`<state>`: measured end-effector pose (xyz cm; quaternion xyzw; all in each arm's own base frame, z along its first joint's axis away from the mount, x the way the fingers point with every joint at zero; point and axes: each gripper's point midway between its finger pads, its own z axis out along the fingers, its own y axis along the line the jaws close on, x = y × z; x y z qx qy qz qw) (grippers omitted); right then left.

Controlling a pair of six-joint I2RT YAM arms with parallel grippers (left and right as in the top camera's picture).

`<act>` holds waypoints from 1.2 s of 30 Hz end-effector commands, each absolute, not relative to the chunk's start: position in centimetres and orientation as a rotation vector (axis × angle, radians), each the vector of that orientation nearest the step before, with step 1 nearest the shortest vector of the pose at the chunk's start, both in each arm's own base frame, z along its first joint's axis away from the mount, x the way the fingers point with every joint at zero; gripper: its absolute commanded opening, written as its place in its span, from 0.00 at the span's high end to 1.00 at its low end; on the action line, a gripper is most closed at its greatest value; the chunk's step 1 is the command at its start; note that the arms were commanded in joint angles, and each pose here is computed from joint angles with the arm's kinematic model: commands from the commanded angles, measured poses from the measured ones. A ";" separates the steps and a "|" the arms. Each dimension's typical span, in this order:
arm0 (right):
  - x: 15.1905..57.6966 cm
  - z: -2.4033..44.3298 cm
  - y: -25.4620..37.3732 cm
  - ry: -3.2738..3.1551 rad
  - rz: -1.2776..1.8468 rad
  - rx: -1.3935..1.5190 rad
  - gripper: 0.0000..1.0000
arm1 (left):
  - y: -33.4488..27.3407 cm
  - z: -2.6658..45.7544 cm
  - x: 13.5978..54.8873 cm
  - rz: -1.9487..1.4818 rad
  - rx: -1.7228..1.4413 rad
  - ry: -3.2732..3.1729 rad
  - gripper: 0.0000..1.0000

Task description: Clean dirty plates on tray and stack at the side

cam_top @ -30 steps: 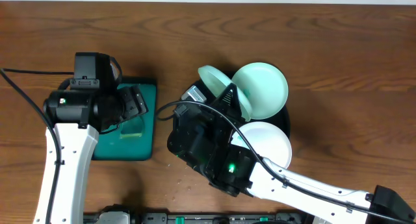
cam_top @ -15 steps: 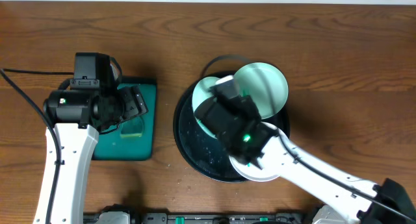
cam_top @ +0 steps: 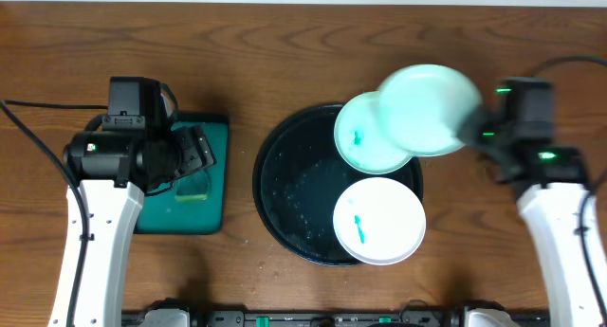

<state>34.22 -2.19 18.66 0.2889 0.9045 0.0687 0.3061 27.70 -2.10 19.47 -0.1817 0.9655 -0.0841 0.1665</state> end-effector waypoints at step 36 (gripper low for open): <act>35.6 20.6 -12.0 2.293 0.358 0.515 0.16 | -2.1 19.2 27.4 -0.226 -0.499 2.766 0.18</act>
